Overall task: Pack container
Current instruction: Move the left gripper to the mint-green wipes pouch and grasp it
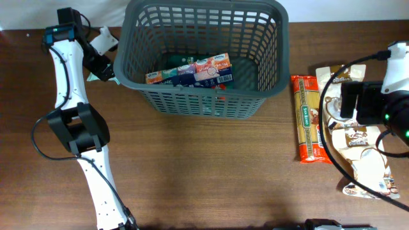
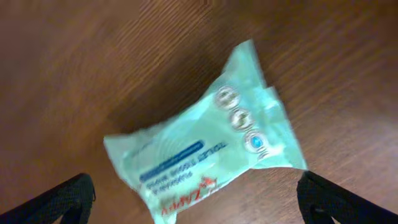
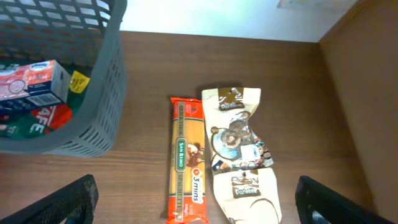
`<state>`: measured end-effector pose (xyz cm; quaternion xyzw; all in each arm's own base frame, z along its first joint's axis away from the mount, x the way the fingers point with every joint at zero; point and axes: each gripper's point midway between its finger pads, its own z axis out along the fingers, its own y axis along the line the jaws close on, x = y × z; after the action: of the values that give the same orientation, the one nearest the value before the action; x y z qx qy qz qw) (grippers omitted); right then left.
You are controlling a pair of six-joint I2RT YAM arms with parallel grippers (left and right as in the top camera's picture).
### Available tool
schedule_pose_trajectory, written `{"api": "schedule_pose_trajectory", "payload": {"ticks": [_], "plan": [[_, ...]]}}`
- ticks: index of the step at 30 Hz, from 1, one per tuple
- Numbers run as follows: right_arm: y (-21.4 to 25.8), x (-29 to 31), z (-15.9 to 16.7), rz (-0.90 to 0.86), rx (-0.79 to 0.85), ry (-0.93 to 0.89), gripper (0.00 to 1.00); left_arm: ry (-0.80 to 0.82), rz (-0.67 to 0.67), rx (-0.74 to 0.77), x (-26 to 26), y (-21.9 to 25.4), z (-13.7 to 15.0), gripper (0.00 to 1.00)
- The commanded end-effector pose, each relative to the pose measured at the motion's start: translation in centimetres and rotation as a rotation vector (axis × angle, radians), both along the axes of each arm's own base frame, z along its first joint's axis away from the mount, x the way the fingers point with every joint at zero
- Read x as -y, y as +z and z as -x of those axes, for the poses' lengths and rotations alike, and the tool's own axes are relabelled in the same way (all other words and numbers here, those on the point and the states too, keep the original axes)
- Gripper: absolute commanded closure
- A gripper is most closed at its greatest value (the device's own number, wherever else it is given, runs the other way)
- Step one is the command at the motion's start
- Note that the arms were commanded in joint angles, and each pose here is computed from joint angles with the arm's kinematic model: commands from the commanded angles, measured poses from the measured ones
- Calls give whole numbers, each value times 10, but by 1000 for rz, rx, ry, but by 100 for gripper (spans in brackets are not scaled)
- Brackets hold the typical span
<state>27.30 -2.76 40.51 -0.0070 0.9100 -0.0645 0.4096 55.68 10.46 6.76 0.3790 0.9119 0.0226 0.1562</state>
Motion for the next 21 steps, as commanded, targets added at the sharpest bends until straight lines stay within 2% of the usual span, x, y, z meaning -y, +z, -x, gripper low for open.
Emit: {"api": "schedule_pose_trajectory", "payload": {"ticks": [1,12,21], "plan": [[-5,-10,-8,-45,-17,36,1,-248,4,44,15,1,-3,1],[-13,-10,-18,-50,-43,39,1,-429,-13,78,13,-5,-3,9],[-13,-10,-19,-50,-41,39,1,-416,7,19,6,-53,-2,10]]}}
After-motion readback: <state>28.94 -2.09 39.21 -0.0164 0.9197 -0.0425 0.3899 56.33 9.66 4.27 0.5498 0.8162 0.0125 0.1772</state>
